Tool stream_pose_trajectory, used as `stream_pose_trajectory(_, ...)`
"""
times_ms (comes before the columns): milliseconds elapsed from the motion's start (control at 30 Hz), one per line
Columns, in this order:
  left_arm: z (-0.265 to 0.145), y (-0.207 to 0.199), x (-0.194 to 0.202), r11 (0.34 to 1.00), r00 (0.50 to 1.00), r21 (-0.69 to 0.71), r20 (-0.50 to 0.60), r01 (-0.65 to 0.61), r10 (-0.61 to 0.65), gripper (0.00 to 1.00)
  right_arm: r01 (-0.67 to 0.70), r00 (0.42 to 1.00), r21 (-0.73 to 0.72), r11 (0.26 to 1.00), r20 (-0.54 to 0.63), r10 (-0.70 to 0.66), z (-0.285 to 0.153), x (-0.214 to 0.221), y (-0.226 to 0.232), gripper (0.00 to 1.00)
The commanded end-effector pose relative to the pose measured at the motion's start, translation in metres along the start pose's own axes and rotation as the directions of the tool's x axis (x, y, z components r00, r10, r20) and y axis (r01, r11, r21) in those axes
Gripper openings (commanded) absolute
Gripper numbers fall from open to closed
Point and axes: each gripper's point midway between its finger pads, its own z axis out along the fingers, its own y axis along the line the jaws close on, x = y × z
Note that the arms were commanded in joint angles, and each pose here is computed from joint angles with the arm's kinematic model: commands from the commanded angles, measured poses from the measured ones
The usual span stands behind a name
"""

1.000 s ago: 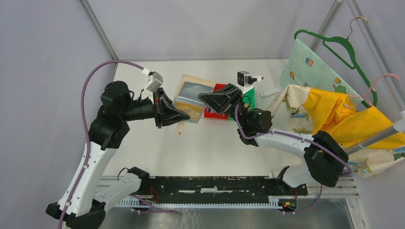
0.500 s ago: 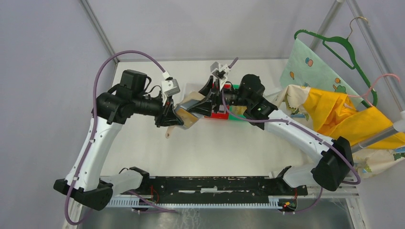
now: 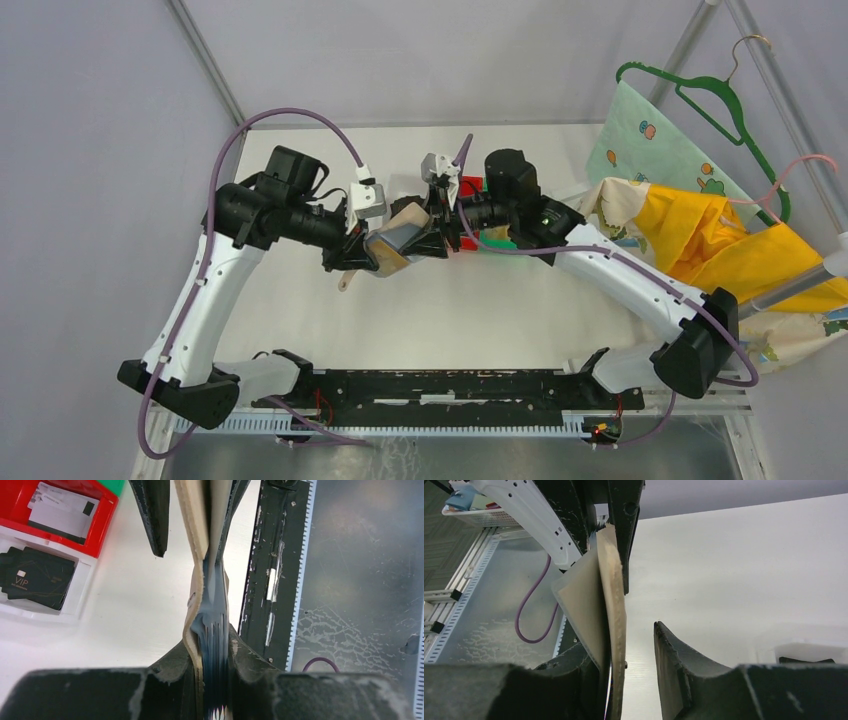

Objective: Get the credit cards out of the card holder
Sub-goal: Remove the credit card from the card holder.

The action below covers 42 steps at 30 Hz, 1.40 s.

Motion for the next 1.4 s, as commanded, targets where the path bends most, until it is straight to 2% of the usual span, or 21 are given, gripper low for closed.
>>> stream_pose_trajectory(0,-0.004,0.001,0.029,0.999,0.991,-0.046,-0.132,0.007,-0.013,0.02,0.103,0.995,-0.002,0.995,0.009,-0.103,-0.008,-0.025,0.000,0.36)
stream_pose_trajectory(100,-0.004,0.002,0.032,0.999,0.988,-0.053,-0.154,-0.012,0.004,0.02,0.126,0.992,0.002,0.992,-0.013,-0.126,-0.009,-0.027,-0.001,0.36)
stream_pose_trajectory(200,-0.005,0.006,0.035,0.997,0.985,-0.070,-0.175,-0.021,0.008,0.02,0.101,0.994,0.004,0.995,-0.041,-0.101,-0.010,-0.011,-0.002,0.49)
stream_pose_trajectory(300,-0.005,0.008,0.036,0.996,0.983,-0.078,-0.184,-0.034,0.019,0.02,0.101,0.993,0.025,0.995,-0.060,-0.099,-0.014,0.001,-0.002,0.56)
stream_pose_trajectory(433,-0.005,0.006,0.032,0.998,0.986,-0.064,-0.167,-0.028,0.017,0.02,0.116,0.993,0.063,0.991,0.006,-0.116,-0.018,-0.003,0.000,0.59)
stream_pose_trajectory(533,-0.004,0.004,0.029,0.998,0.988,-0.051,-0.153,-0.028,0.020,0.02,0.096,0.994,0.029,0.995,0.041,-0.098,-0.010,-0.011,0.005,0.52)
stream_pose_trajectory(767,-0.005,0.002,0.026,0.998,0.989,-0.051,-0.143,-0.026,0.019,0.02,0.077,0.997,-0.009,0.997,-0.009,-0.078,0.017,-0.003,0.010,0.36)
stream_pose_trajectory(900,-0.005,0.000,0.023,0.999,0.991,-0.044,-0.131,-0.030,0.024,0.03,0.061,0.998,-0.035,0.998,0.012,-0.061,0.022,-0.006,0.013,0.20)
stream_pose_trajectory(933,-0.005,0.000,0.021,0.999,0.992,-0.041,-0.125,-0.031,0.025,0.05,0.059,0.998,-0.036,0.998,0.029,-0.058,0.022,-0.010,0.014,0.12)
stream_pose_trajectory(1000,-0.005,-0.001,0.017,0.999,0.994,-0.032,-0.107,-0.035,0.031,0.25,0.058,0.995,-0.037,0.998,0.079,-0.055,0.021,-0.021,0.016,0.00)
stream_pose_trajectory(1067,-0.003,0.001,0.007,0.998,0.998,-0.051,-0.061,-0.021,0.018,0.45,0.046,0.983,-0.037,0.998,0.179,-0.038,0.016,-0.036,0.019,0.00)
stream_pose_trajectory(1233,-0.002,-0.008,-0.018,0.995,0.986,-0.099,0.164,0.000,0.016,0.59,-0.020,0.909,-0.122,0.992,0.411,0.068,-0.011,-0.058,0.039,0.00)
stream_pose_trajectory(1367,-0.009,-0.019,-0.029,0.991,0.957,-0.131,0.285,-0.015,0.052,0.60,-0.038,0.866,-0.172,0.984,0.486,0.119,-0.024,-0.065,0.052,0.00)
